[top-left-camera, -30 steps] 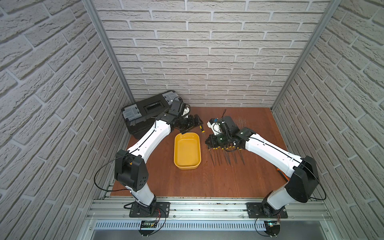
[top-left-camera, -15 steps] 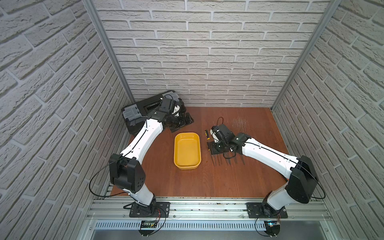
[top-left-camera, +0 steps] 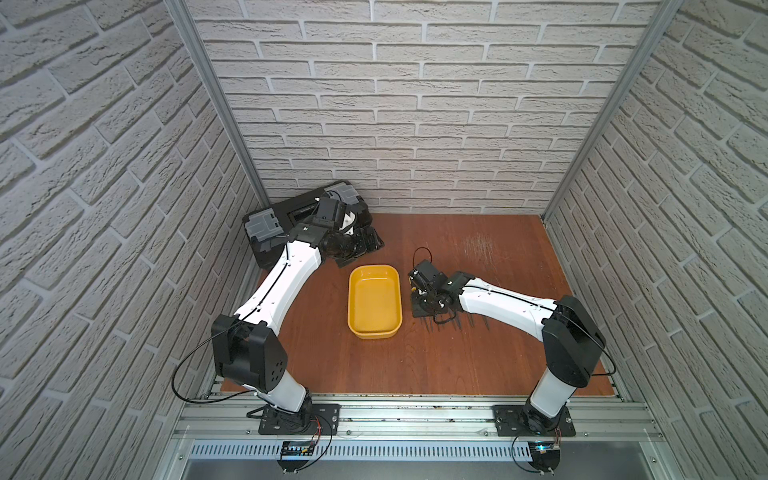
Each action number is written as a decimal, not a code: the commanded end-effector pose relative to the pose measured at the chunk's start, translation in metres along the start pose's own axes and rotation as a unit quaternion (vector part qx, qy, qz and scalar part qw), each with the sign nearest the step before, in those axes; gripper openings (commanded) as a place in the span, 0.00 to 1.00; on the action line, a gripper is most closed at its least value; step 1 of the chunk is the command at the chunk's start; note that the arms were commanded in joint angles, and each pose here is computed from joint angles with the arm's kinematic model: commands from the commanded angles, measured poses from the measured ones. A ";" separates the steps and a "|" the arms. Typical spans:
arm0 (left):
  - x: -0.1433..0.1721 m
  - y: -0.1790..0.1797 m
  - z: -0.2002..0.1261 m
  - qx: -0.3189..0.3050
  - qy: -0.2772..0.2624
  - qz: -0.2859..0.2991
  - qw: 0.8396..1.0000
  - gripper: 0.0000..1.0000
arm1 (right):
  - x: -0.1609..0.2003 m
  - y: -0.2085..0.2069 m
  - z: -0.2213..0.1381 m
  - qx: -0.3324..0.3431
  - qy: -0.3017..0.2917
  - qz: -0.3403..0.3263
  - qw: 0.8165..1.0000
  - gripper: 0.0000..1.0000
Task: Take the file tool out of the storage box
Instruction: Place the file tool at the center of the board.
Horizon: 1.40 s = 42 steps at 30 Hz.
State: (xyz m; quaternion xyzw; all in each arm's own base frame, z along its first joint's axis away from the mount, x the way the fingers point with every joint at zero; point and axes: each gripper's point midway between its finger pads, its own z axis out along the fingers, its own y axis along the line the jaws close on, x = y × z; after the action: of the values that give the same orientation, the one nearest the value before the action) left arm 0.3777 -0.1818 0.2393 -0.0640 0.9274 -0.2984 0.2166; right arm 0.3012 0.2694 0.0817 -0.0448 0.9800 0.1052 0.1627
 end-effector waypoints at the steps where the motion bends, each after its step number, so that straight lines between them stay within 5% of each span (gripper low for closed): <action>1: -0.001 0.001 -0.011 -0.002 -0.015 0.013 1.000 0.98 | -0.009 0.009 0.004 -0.006 -0.020 0.010 1.000 0.03; 36: 0.005 0.016 -0.015 -0.013 -0.011 0.001 1.000 0.98 | 0.008 0.000 0.059 0.036 0.022 0.018 0.999 0.04; 42: 0.005 0.017 -0.014 -0.014 -0.011 -0.001 1.000 0.99 | 0.011 -0.004 0.062 0.043 0.025 0.018 0.999 0.10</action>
State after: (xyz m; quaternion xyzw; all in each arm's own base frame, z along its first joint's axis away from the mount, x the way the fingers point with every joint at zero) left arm 0.3692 -0.1668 0.2343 -0.0727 0.9307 -0.2862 0.2160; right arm 0.3081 0.2762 0.0237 -0.0261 0.9884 0.0717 0.1316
